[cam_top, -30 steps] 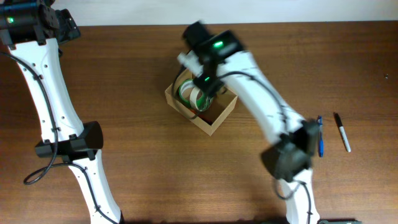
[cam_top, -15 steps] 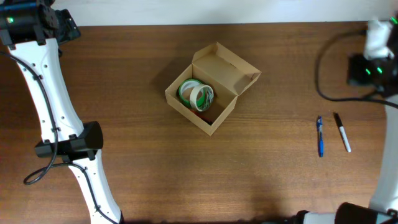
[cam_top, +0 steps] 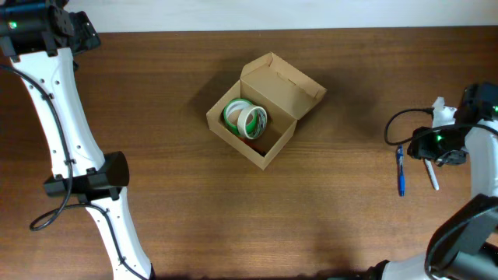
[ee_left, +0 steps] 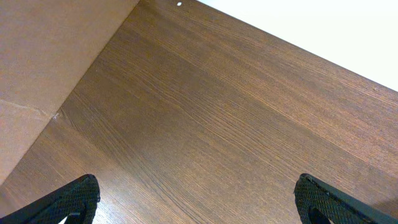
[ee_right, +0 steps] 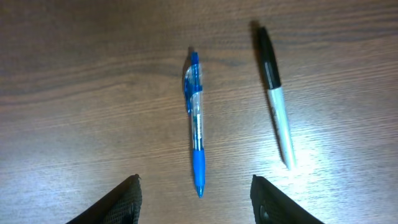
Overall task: Pack container
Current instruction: 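Release the cutter and move the right gripper to the blue pen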
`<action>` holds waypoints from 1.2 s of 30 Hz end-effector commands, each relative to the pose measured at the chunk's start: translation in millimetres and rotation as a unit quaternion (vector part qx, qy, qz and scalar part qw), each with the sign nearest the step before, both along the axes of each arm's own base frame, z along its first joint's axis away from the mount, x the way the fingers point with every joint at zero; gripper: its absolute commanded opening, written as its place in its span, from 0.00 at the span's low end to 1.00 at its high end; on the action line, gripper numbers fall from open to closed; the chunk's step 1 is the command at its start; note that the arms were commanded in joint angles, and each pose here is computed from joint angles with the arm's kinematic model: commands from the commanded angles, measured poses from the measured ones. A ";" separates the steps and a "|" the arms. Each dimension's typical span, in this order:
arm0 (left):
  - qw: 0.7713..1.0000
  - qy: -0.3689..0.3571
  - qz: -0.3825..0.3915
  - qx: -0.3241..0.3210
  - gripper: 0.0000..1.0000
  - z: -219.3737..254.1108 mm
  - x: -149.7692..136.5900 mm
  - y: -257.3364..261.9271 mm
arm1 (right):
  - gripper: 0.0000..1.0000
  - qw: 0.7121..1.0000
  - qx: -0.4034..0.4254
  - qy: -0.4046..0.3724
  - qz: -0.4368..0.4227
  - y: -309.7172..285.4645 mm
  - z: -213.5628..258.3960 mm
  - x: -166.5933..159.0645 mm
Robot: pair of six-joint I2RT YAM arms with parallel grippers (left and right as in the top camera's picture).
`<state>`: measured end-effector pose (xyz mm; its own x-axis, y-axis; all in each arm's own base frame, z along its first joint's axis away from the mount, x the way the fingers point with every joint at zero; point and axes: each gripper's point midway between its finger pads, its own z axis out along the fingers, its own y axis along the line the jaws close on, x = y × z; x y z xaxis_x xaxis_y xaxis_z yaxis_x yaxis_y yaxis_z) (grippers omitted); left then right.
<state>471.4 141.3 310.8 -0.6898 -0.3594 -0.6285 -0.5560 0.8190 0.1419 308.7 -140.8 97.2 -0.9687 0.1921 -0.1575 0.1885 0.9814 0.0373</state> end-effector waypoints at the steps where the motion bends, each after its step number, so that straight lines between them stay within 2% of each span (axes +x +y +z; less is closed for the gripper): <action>1: 1.000 -0.015 -0.001 0.008 1.00 15.5 -6.7 1.7 | 0.58 0.999 0.023 0.032 0.011 6.7 -21.2 -3.1; 7: 1.000 -0.015 0.000 0.009 1.00 15.5 -6.7 1.7 | 0.59 0.997 0.037 0.072 0.019 13.0 -43.7 -7.6; 19: 1.000 -0.015 -0.001 0.008 1.00 15.5 -6.7 1.7 | 0.61 0.988 -0.009 0.148 0.032 5.2 -66.5 -23.4; 29: 1.000 -0.015 -0.001 0.008 1.00 15.5 -6.7 1.7 | 0.60 0.988 -0.007 0.153 -0.003 3.2 -82.1 -18.5; 36: 1.000 -0.015 -0.001 0.008 1.00 15.5 -6.7 1.7 | 0.60 0.990 -0.008 0.141 -0.016 11.8 -96.9 -2.9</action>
<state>471.4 141.3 310.8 -0.6898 -0.3594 -0.6285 -0.5560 0.8190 0.1419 302.4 -136.8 8.6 -0.9720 0.2108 0.1034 0.2092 0.9775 -0.0262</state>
